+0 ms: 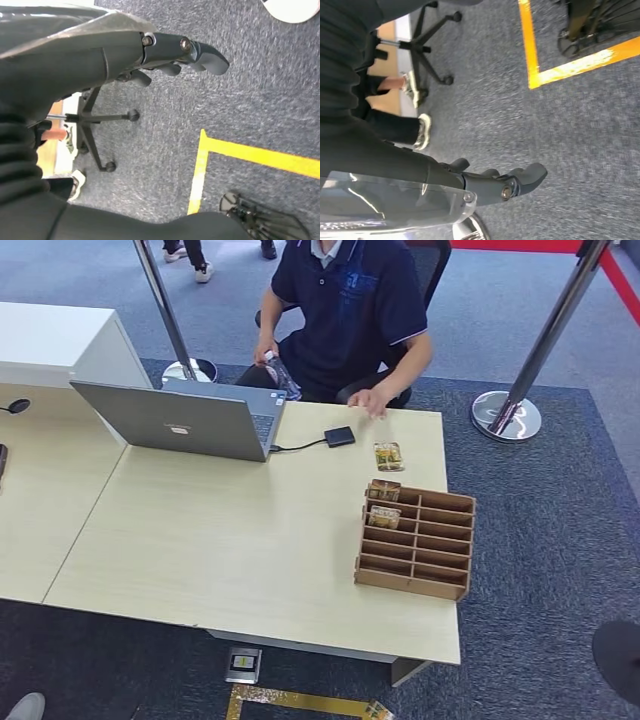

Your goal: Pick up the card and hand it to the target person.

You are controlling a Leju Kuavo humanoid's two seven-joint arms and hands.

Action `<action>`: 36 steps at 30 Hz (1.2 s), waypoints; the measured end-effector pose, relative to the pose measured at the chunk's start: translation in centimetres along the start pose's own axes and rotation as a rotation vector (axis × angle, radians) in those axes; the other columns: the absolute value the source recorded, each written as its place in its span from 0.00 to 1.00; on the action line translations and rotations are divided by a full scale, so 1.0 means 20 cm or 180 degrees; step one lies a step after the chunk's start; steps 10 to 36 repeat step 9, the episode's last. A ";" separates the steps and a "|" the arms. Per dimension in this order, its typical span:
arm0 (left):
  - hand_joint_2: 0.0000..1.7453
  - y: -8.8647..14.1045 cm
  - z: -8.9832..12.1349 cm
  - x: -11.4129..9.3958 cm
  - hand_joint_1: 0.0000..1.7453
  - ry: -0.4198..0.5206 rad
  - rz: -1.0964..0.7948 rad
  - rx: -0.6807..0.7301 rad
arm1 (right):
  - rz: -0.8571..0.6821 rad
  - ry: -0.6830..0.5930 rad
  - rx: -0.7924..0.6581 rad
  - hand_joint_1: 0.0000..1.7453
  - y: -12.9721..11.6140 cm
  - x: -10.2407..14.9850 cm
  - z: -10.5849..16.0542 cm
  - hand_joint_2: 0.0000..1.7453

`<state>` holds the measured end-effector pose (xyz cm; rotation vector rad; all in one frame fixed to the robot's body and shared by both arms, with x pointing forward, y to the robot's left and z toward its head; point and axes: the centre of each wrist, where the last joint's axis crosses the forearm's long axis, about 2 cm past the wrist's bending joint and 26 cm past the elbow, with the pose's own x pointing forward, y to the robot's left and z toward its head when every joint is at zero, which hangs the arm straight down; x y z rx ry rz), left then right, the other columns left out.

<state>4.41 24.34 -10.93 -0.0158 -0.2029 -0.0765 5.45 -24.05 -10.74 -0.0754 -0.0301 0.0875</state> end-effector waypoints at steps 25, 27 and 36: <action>0.00 0.07 0.00 -0.04 0.00 0.0003 0.0121 0.0099 | -0.0199 -0.0058 -0.0006 0.00 -0.05 -0.04 -0.01 0.00; 0.00 0.07 0.00 -0.04 0.00 0.0003 0.0121 0.0099 | -0.0199 -0.0058 -0.0006 0.00 -0.05 -0.04 -0.01 0.00; 0.00 0.07 0.00 -0.04 0.00 0.0003 0.0121 0.0099 | -0.0199 -0.0058 -0.0006 0.00 -0.05 -0.04 -0.01 0.00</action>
